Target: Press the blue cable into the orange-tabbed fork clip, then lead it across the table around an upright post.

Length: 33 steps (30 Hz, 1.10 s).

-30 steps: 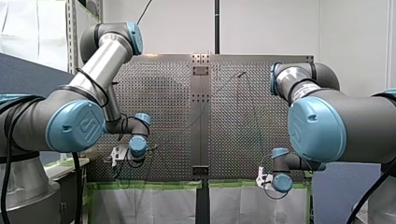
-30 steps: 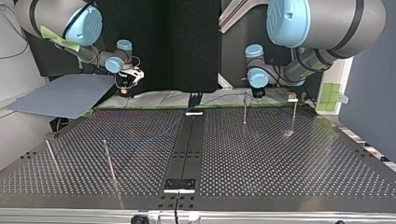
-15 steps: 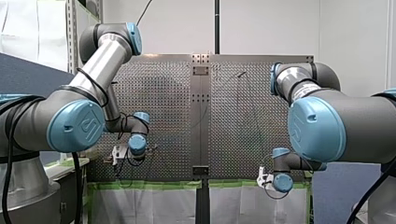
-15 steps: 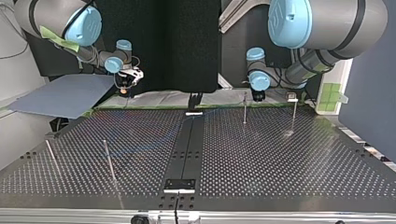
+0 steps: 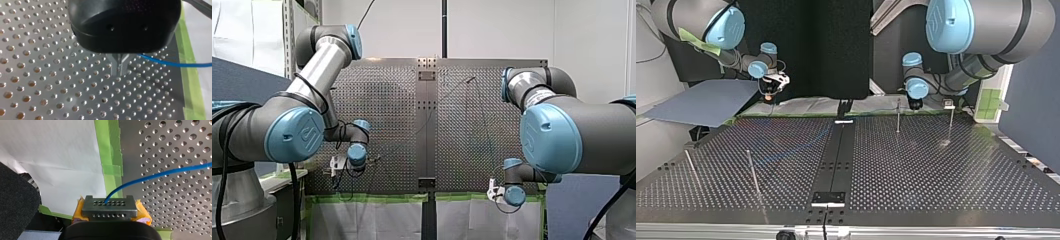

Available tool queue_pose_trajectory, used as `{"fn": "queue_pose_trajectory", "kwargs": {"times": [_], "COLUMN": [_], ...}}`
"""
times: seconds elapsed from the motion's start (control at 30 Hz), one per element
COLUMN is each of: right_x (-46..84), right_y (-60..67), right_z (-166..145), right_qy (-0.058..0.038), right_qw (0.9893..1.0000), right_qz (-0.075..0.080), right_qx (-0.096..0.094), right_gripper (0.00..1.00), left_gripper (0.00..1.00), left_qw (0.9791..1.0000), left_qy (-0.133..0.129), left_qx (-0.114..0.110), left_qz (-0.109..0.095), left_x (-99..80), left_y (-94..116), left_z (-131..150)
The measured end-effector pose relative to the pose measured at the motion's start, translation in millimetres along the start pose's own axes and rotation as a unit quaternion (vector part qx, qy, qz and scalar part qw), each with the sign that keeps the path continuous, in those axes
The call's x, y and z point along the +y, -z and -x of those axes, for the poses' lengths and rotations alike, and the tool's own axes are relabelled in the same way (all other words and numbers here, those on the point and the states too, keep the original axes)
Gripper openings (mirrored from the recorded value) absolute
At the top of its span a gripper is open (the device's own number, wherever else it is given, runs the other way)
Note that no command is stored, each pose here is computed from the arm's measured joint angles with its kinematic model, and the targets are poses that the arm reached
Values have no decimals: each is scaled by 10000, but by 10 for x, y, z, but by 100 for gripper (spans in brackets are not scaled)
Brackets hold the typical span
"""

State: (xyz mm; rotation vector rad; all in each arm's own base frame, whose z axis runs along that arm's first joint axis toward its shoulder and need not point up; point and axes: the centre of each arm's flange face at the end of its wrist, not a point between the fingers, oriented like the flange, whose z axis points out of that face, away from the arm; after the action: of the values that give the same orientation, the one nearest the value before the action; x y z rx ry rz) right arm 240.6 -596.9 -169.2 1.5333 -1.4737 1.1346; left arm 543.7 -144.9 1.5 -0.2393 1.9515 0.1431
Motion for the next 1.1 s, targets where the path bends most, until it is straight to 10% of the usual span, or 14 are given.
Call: {"fn": "queue_pose_trajectory", "kwargs": {"times": [0.1,0.17,0.2,0.33,0.63,1.1], "right_x": [-2,-6,-7,-13,-18,-12], "right_y": [0,1,2,3,5,2], "right_z": [1,2,2,3,4,1], "right_qy": [1,2,2,4,5,3], "right_qw": [10000,10000,10000,10000,10000,10000], "right_qz": [-2,-5,-6,-10,-14,-9], "right_qx": [0,-1,-1,-1,-2,0], "right_gripper": [0,0,0,0,0,0], "left_gripper": [5,42,42,99,99,99], "left_qw": [10000,9999,9999,9996,9999,9959], "left_qy": [-6,-22,-25,-3,117,150], "left_qx": [-48,-101,-131,-265,-91,875], "left_qz": [-10,-43,-59,-96,73,-147], "left_x": [0,-9,-14,-28,22,243], "left_y": [-12,-23,-29,-56,-22,169], "left_z": [13,25,32,60,28,-232]}}
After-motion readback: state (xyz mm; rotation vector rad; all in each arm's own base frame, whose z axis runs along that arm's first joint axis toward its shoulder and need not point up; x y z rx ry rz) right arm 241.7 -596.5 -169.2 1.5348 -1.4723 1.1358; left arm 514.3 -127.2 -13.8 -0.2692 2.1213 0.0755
